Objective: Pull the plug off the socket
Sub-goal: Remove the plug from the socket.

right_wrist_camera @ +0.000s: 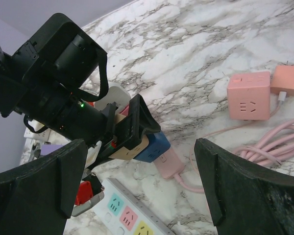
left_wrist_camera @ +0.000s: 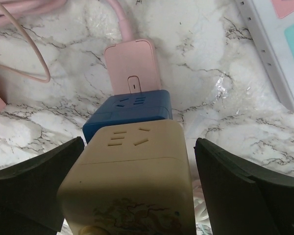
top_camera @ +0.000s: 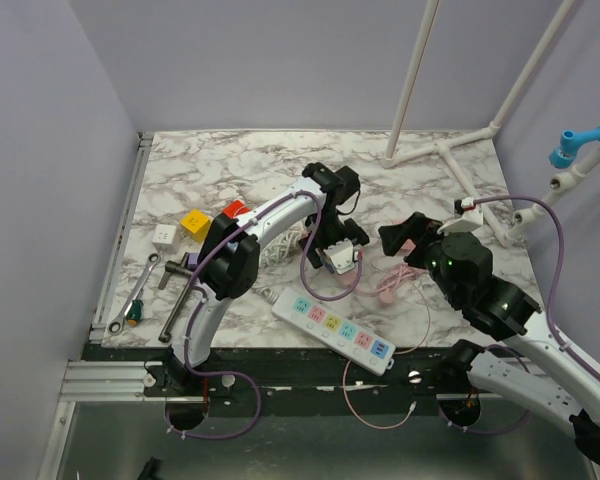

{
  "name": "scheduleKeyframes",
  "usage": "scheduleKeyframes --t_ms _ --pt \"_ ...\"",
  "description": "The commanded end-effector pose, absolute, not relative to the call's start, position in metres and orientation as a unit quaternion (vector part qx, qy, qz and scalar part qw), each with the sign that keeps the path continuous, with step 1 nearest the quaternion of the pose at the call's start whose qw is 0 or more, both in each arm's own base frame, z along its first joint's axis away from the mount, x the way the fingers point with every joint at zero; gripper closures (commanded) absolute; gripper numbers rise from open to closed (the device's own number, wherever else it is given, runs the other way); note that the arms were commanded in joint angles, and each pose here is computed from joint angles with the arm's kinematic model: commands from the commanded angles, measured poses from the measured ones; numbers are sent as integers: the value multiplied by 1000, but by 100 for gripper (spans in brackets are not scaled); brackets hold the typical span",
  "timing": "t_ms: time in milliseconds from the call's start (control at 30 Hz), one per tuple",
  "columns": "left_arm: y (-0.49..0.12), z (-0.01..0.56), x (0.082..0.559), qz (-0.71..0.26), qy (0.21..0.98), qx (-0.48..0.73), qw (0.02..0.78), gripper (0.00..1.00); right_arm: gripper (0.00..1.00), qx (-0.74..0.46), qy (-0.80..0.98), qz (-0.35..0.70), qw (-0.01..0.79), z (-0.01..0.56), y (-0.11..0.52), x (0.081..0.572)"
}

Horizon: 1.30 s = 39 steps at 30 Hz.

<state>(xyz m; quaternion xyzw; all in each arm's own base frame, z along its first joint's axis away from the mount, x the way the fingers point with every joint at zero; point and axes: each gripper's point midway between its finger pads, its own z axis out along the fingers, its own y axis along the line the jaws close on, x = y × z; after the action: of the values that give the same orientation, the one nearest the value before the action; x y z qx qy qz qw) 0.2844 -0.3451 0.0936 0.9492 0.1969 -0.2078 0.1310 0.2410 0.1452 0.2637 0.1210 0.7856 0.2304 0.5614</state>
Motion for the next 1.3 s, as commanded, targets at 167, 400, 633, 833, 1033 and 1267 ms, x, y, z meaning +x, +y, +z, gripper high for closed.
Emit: scheduleKeyframes --t_ms 167,400,633,833,1033,1267 --pt "-369 96 296 -178 213 946 166 1 0 131 792 217 555 251 138 239" --pt "-361 133 277 -207 224 928 212 2 0 125 795 215 554 250 140 240" --pt "-353 131 267 -212 220 933 189 1 0 130 793 219 554 249 136 236" --pt "-359 188 302 -206 295 893 270 1 0 83 816 207 533 225 147 235" --pt "-323 255 307 -260 406 808 338 2 0 -30 876 193 441 150 196 241" --pt "-269 281 299 -275 488 739 374 1 0 -87 866 192 453 127 214 250"
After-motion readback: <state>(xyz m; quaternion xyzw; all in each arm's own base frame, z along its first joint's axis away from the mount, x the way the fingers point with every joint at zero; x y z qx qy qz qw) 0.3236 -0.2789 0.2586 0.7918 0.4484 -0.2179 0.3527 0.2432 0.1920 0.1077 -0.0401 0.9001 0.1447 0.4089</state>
